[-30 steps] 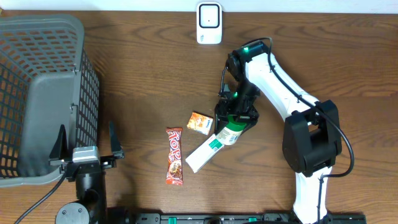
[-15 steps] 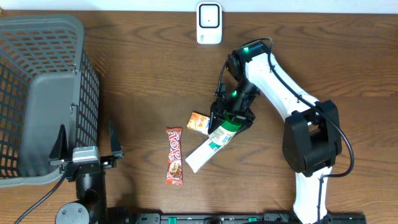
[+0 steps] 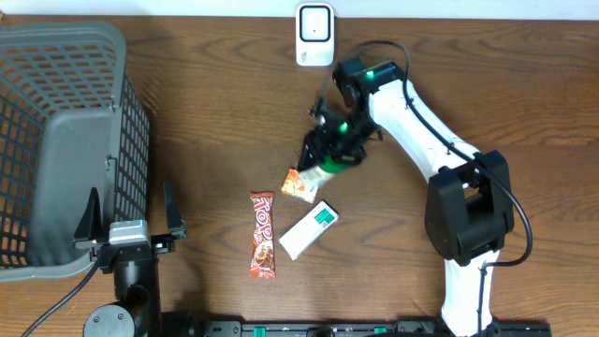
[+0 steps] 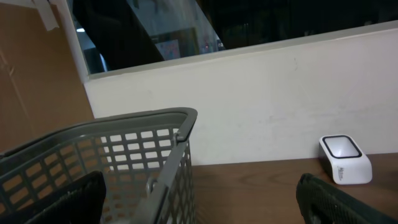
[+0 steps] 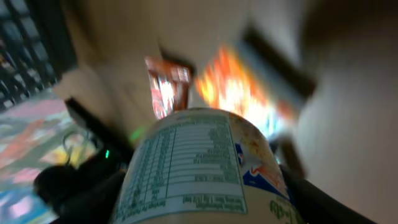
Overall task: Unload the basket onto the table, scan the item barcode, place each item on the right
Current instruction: 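Hold the jar's label in front of the scanner window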
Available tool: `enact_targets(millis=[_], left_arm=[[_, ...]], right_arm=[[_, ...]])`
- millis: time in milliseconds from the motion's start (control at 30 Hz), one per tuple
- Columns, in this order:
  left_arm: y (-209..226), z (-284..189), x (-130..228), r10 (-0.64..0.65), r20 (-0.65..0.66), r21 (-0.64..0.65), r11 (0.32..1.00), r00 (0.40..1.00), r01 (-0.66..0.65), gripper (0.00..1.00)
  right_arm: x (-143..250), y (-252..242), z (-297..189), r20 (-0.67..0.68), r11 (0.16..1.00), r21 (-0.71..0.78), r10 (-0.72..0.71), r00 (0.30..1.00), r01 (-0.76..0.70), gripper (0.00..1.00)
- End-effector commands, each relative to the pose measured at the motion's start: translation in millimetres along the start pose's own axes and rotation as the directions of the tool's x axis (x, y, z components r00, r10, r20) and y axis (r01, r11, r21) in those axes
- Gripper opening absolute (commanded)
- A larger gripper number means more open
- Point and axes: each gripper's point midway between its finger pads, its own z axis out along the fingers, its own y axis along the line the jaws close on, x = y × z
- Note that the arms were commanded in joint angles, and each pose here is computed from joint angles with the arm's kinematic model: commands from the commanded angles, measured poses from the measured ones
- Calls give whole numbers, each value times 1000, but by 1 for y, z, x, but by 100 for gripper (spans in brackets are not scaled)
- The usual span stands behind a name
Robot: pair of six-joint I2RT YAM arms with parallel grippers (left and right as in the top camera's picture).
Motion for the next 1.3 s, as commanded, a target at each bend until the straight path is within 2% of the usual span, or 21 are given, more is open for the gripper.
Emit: enact_targets(millis=[0, 100, 200, 300, 333, 467, 600, 767, 1000, 1267], left_arm=[[-11, -5, 145, -181, -397, -75, 983, 900, 165, 96], [-11, -5, 145, -181, -397, -75, 983, 900, 165, 96], [-11, -5, 145, -181, -397, -75, 983, 900, 165, 96], [-11, -5, 145, -181, -397, -75, 983, 900, 165, 96], [-11, -5, 145, -181, -397, -75, 983, 900, 165, 96], [-11, -5, 145, -181, -397, -75, 983, 900, 165, 96], [-11, -5, 145, -181, -397, -75, 983, 900, 165, 96], [-11, -5, 145, -181, -397, -75, 983, 900, 165, 96], [-11, -5, 145, -181, -397, -75, 983, 900, 165, 96], [-11, -5, 145, -181, -397, -75, 983, 900, 165, 96]], right_arm=[[-28, 12, -7, 106, 994, -43, -92, 990, 97, 40], [-53, 18, -12, 207, 980, -36, -185, 961, 197, 42], [-86, 17, -25, 334, 956, 19, -282, 900, 293, 46], [-126, 6, -50, 473, 935, 141, -352, 808, 325, 47], [-132, 5, -54, 490, 932, 158, -361, 793, 326, 47], [-168, -10, -89, 595, 892, 317, -451, 666, 321, 48], [-188, -10, -114, 634, 839, 419, -544, 550, 347, 51], [-221, -12, -142, 691, 796, 532, -605, 396, 288, 54], [-269, -30, -142, 763, 786, 579, -616, 196, 217, 59], [-283, -36, -153, 781, 782, 605, -620, 79, 149, 59]])
